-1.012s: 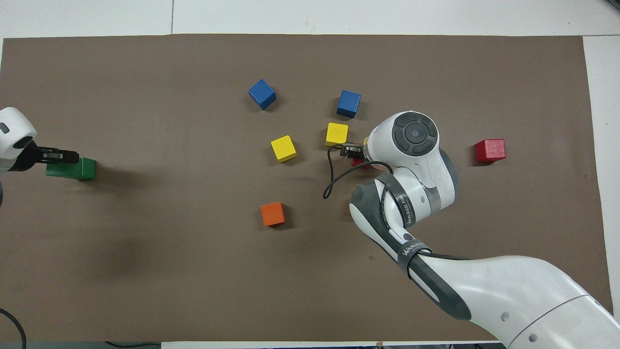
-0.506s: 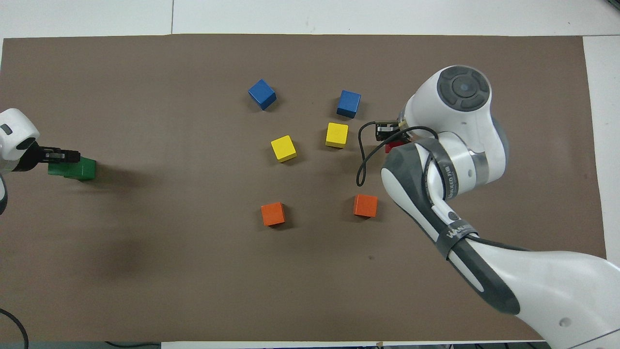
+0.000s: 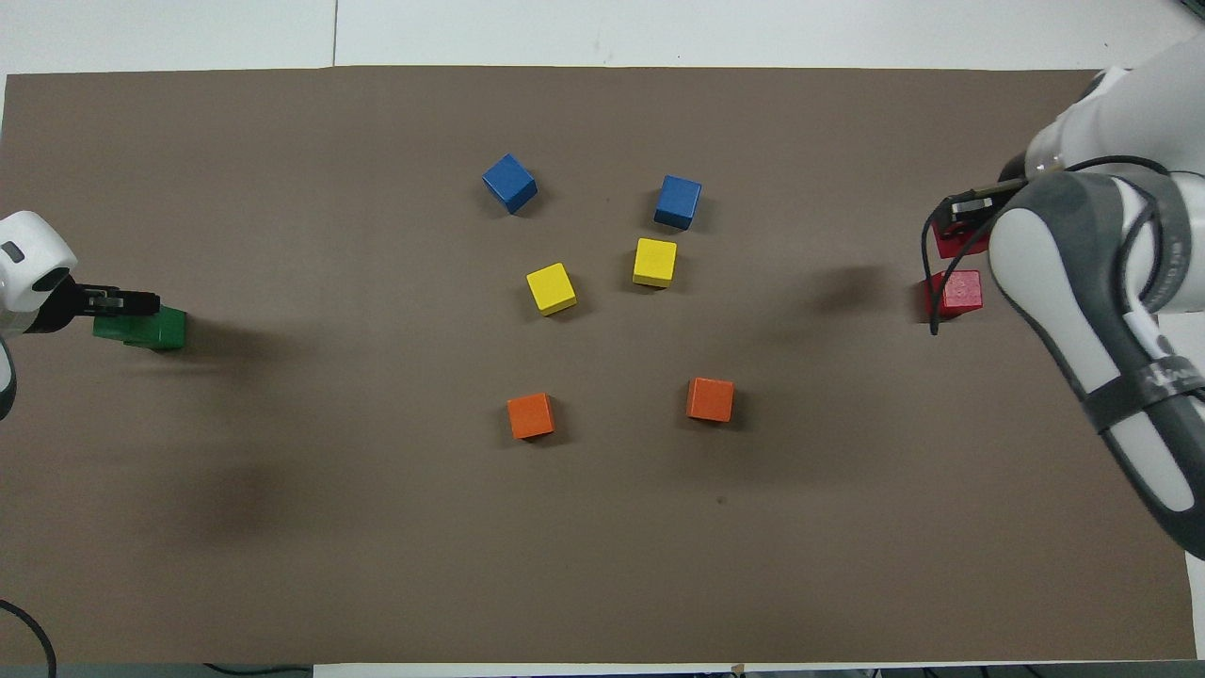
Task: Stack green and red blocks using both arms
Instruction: 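Lift the red cube with the right gripper and carry it to the other red cube, then lower the red cube onto the red cube and open the right gripper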
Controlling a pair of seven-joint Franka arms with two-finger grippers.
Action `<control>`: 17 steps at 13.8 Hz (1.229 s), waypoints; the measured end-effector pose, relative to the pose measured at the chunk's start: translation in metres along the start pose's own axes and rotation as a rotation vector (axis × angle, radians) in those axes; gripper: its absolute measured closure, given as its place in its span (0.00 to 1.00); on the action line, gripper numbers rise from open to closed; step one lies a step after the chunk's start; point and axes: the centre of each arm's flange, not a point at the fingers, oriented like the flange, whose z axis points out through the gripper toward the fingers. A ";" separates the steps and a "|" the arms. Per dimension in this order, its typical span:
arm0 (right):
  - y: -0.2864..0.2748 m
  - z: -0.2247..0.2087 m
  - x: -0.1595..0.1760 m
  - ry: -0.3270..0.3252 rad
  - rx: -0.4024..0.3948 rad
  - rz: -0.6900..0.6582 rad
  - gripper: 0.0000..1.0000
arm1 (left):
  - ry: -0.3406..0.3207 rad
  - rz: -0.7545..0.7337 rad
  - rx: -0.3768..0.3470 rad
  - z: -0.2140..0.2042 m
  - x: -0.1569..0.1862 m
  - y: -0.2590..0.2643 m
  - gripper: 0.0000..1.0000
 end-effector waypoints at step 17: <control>0.015 0.065 -0.047 -0.013 0.006 0.033 0.45 | -0.016 -0.110 -0.025 -0.167 0.035 0.048 0.00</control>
